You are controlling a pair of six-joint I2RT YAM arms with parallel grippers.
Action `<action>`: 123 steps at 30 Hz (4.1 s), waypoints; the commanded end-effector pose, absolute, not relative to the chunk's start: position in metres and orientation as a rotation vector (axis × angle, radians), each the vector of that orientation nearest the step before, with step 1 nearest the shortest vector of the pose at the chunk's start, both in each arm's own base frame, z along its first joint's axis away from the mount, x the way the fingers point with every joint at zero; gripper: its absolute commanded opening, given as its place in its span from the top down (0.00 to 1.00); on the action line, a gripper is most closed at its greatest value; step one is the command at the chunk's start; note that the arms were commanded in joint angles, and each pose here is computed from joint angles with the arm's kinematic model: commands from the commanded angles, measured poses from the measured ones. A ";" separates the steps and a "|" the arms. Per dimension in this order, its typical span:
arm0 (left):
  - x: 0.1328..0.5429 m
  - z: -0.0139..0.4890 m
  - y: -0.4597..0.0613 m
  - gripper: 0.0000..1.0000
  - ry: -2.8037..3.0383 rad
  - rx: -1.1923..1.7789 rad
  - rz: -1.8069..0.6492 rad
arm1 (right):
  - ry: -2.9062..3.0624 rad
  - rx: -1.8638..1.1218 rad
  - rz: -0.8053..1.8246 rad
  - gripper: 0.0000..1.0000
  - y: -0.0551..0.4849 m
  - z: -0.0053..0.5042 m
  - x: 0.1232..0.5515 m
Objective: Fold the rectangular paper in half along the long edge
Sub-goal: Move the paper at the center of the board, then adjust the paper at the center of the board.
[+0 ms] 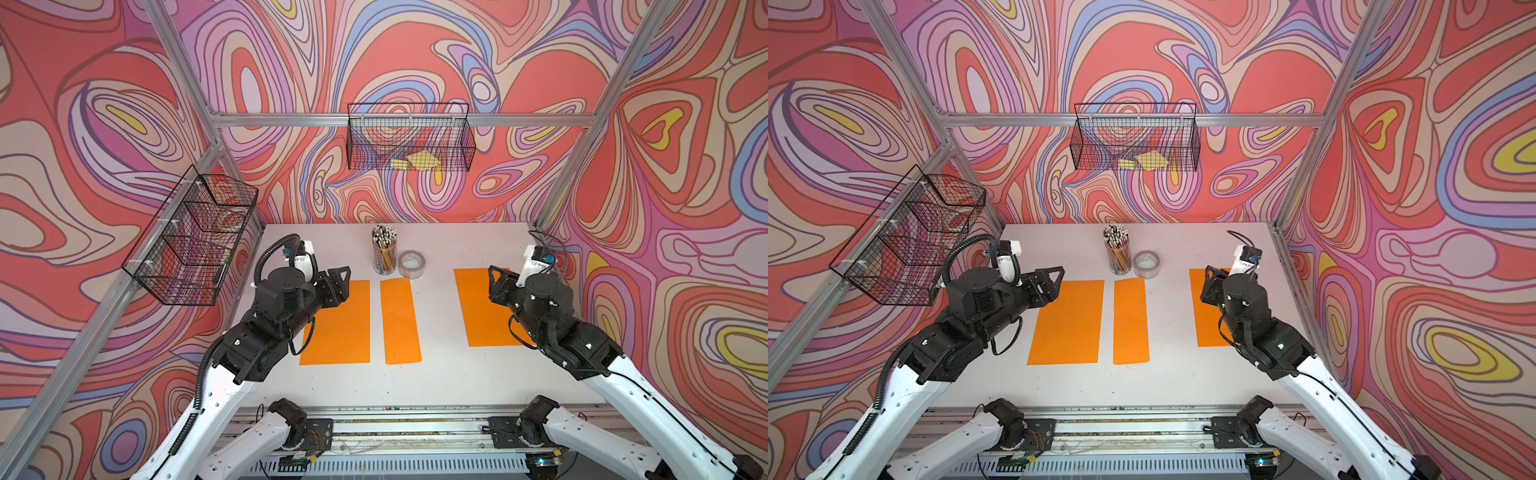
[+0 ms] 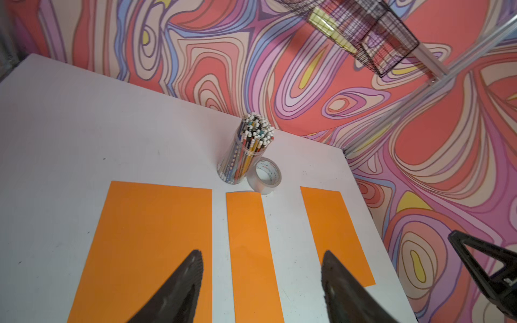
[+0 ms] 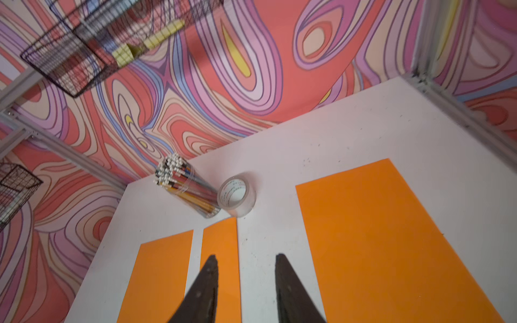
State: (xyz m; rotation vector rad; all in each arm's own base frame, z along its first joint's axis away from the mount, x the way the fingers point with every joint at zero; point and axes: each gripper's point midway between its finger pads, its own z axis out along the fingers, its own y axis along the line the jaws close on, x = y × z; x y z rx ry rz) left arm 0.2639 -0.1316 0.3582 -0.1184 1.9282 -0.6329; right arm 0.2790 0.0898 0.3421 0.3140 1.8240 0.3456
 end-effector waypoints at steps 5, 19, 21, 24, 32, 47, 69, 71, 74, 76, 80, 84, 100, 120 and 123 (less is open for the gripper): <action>0.274 0.407 -0.164 0.10 1.761 0.056 -0.703 | 1.727 0.352 -0.060 0.38 0.024 0.384 0.260; 0.289 0.359 -0.208 0.12 1.908 0.072 -0.790 | 2.056 0.673 0.271 0.28 -0.024 0.239 0.348; 0.289 0.351 -0.212 0.12 1.927 0.071 -0.805 | 2.090 0.722 0.384 0.29 -0.031 0.218 0.362; 0.291 0.335 -0.216 0.12 1.970 0.062 -0.807 | 2.118 0.871 0.542 0.31 -0.049 0.179 0.375; 0.301 0.306 -0.232 0.11 2.035 0.062 -0.830 | 2.272 1.044 0.446 0.05 -0.084 0.102 0.374; 0.309 0.256 -0.233 0.11 2.125 0.015 -0.781 | 2.395 1.070 0.381 0.07 -0.091 0.034 0.376; 0.287 0.237 -0.218 0.10 2.199 -0.048 -0.793 | 2.588 0.858 0.594 0.08 0.020 0.005 0.341; 0.286 0.228 -0.221 0.10 2.233 -0.055 -0.800 | 2.611 0.842 0.614 0.08 0.032 0.001 0.331; 0.285 0.216 -0.230 0.11 2.283 -0.050 -0.826 | 2.648 0.791 0.615 0.08 0.052 -0.002 0.318; 0.284 0.210 -0.237 0.11 2.306 -0.040 -0.826 | 2.663 0.776 0.616 0.08 0.061 -0.002 0.310; 0.284 0.197 -0.253 0.13 2.370 0.006 -0.814 | 2.694 0.725 0.641 0.08 0.077 0.003 0.296; 0.294 0.187 -0.283 0.20 2.462 0.102 -0.838 | 2.701 0.693 0.619 0.08 0.079 0.014 0.285; 0.362 0.141 -0.382 0.74 2.758 0.411 -0.797 | 2.650 0.707 0.621 0.08 0.073 0.035 0.299; 0.362 0.035 -0.397 1.00 3.048 0.282 -0.766 | 2.680 0.629 0.647 0.08 0.079 0.024 0.321; 0.361 0.029 -0.395 1.00 3.077 0.266 -0.743 | 2.691 0.632 0.661 0.08 0.081 0.018 0.322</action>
